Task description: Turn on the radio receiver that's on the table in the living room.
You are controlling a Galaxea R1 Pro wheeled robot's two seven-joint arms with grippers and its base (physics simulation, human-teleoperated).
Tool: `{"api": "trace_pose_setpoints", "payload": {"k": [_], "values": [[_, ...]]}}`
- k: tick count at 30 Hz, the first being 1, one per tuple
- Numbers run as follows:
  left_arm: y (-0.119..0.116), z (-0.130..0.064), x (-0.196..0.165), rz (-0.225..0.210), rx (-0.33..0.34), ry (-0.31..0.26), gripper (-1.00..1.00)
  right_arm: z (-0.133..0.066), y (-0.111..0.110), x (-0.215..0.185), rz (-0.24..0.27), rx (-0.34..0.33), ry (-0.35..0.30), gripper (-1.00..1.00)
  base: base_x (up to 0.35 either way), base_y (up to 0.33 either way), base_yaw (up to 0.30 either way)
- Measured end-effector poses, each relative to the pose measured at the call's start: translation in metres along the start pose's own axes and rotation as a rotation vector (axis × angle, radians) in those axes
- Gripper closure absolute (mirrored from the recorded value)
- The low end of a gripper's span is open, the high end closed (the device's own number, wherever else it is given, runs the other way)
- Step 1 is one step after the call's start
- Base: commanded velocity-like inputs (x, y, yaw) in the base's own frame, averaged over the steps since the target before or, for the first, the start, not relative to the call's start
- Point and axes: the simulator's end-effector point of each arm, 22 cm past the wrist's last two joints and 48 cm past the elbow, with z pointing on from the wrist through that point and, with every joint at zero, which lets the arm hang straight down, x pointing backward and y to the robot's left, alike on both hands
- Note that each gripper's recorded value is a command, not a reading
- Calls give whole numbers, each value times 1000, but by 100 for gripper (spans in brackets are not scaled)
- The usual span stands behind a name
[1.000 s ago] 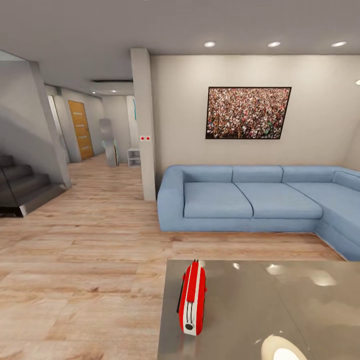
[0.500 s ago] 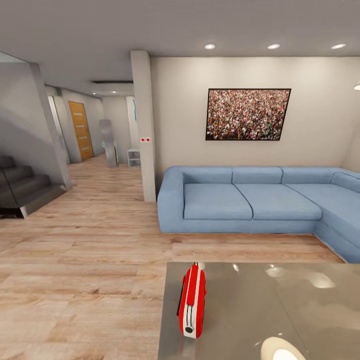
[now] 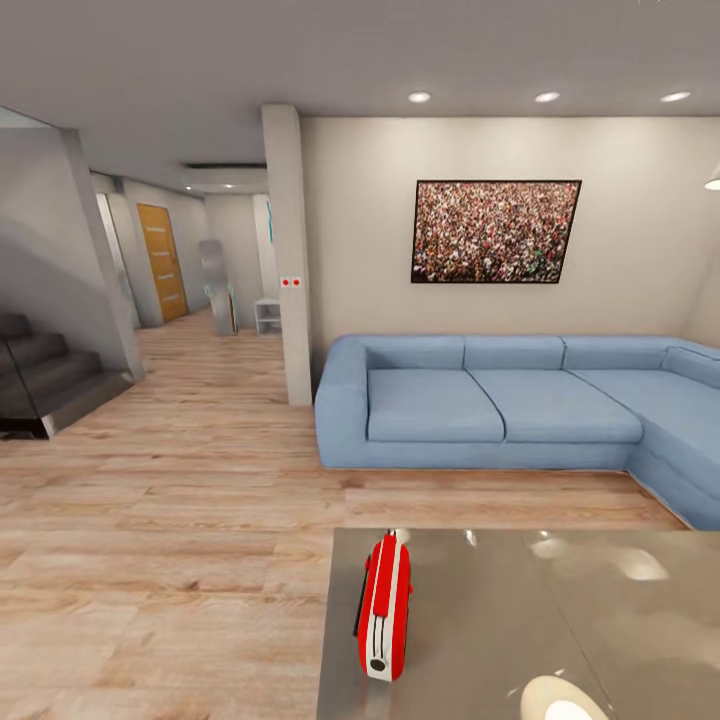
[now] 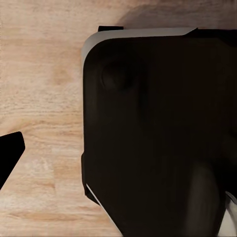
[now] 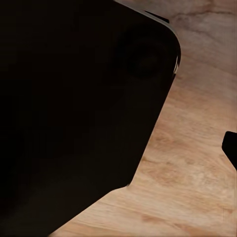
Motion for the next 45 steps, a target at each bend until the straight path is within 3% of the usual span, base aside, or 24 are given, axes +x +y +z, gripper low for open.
{"api": "trace_pose_setpoints", "payload": {"k": [45], "values": [[1, -59, 16, -1, -1, 33, -100, -59, 4, 18, -3, -2, 30, -100, 0, 0, 0]]}}
